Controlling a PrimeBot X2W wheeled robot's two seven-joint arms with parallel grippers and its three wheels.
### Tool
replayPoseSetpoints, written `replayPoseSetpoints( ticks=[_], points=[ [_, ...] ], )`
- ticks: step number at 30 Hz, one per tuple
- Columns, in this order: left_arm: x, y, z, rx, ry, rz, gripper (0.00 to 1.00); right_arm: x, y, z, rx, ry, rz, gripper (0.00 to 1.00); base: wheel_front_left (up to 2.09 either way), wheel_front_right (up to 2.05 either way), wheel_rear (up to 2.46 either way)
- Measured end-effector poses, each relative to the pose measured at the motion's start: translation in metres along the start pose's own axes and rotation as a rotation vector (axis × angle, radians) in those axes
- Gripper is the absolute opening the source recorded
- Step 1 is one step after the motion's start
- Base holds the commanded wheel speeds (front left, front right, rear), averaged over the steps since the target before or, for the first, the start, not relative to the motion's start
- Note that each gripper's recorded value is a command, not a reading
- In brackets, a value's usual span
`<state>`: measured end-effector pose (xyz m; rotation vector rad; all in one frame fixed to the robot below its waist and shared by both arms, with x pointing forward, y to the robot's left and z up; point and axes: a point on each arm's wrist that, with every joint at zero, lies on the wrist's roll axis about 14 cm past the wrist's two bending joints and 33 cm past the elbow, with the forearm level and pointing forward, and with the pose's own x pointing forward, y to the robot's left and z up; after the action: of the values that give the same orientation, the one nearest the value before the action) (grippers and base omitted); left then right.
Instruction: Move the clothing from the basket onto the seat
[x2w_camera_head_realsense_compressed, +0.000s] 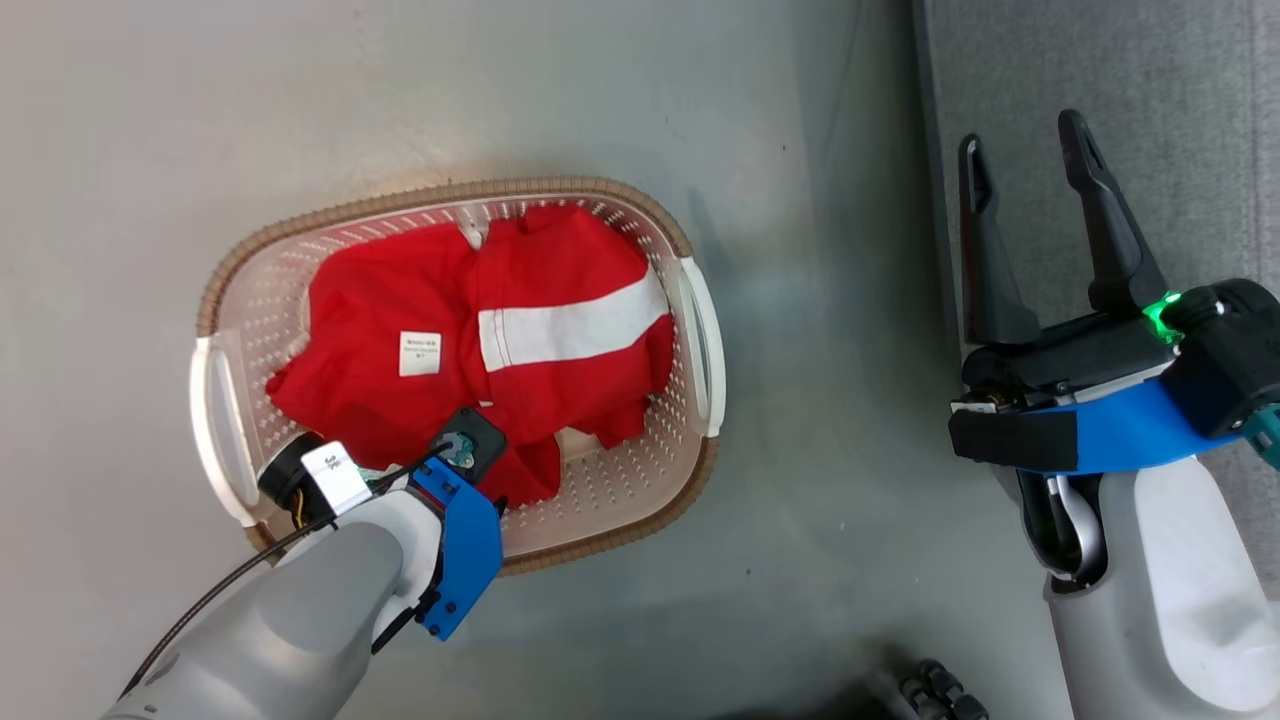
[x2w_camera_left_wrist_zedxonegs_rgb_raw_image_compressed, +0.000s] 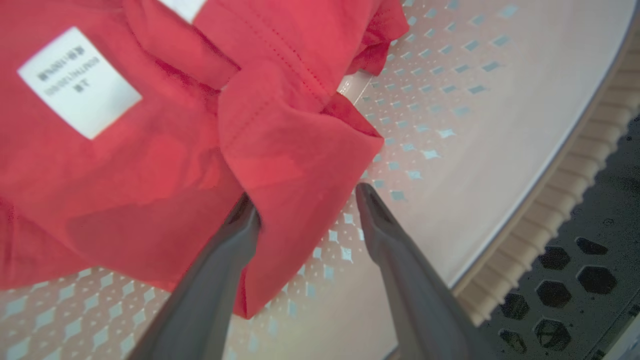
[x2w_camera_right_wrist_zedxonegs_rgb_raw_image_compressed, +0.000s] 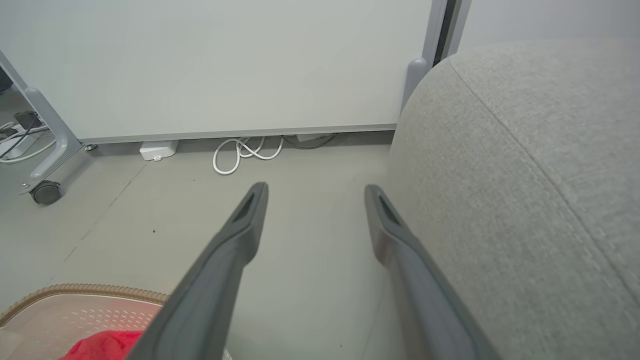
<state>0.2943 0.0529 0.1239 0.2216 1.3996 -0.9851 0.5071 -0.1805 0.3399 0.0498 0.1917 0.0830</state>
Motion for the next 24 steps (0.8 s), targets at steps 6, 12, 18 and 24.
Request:
replayPoseSetpoints(
  ticks=[6,12,18,24],
  points=[
    [0.015,0.003,-0.01,0.001,0.054,-0.016,1.0,0.005,-0.003,-0.014,-0.005,0.019,-0.002,1.0,0.0,0.0,0.0],
    [0.024,-0.002,-0.012,0.017,0.087,-0.036,1.0,0.007,-0.005,-0.021,-0.007,0.03,-0.007,1.0,0.0,0.0,0.0],
    [0.023,-0.001,-0.011,0.056,0.093,-0.031,0.0,0.009,-0.004,-0.018,-0.006,0.021,-0.002,1.0,0.0,0.0,0.0],
    [0.015,0.002,0.003,0.087,0.036,-0.011,0.0,0.01,-0.003,-0.005,-0.007,-0.006,-0.001,1.0,0.0,0.0,0.0]
  ],
)
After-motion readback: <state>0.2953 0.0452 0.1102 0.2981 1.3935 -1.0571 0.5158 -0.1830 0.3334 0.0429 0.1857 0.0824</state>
